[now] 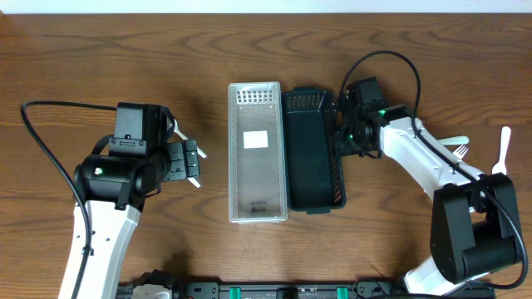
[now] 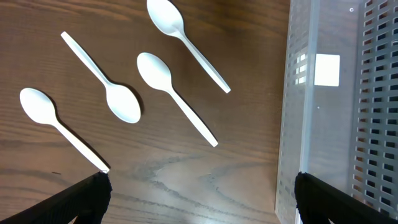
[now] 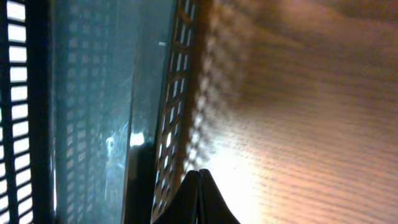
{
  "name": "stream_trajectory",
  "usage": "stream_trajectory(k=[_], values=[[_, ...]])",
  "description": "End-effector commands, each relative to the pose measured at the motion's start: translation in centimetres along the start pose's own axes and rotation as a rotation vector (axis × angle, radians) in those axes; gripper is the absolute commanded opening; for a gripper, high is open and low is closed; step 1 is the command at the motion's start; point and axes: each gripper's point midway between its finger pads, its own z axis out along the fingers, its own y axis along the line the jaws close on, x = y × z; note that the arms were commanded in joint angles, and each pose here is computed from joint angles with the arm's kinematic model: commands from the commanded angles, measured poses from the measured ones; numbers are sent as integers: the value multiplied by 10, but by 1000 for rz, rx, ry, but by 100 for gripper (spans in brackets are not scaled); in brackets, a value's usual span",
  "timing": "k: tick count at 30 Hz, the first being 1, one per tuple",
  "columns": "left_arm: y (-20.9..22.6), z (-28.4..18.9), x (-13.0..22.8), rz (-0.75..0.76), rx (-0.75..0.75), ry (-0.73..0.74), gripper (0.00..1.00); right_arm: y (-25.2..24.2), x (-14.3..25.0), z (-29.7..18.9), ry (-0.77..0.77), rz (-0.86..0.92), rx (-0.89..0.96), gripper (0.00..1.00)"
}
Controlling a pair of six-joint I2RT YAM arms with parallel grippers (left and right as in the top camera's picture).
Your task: Pack container
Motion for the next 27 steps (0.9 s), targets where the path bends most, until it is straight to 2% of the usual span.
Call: stream_trajectory(k=[1, 8, 13, 17, 19, 21, 22, 24, 26, 27], values=[[0, -1, -2, -9, 3, -9, 96, 6, 9, -3, 37, 41, -45, 1], [-1, -1, -7, -10, 6, -26, 96, 3, 22, -3, 87, 101, -26, 1], [-2, -1, -14, -12, 13, -58, 96, -9, 13, -7, 58, 121, 3, 5], [-2, -1, -15, -12, 13, -59, 96, -32, -7, -29, -7, 167, 51, 8], [-2, -1, -14, -12, 13, -58, 96, -48, -20, -50, -60, 193, 99, 17], [-2, -1, -14, -12, 13, -58, 96, -66, -38, -81, -145, 223, 152, 36], [-2, -1, -15, -12, 13, -59, 96, -74, -51, -101, -207, 236, 166, 52], [-2, -1, -15, -12, 13, -60, 96, -84, -70, -138, -314, 263, 168, 96], [-2, -1, -15, -12, 13, -60, 96, -93, -80, -169, -395, 273, 180, 99], [-2, -1, -15, -12, 13, -60, 96, -101, -82, -186, -434, 294, 192, 97]])
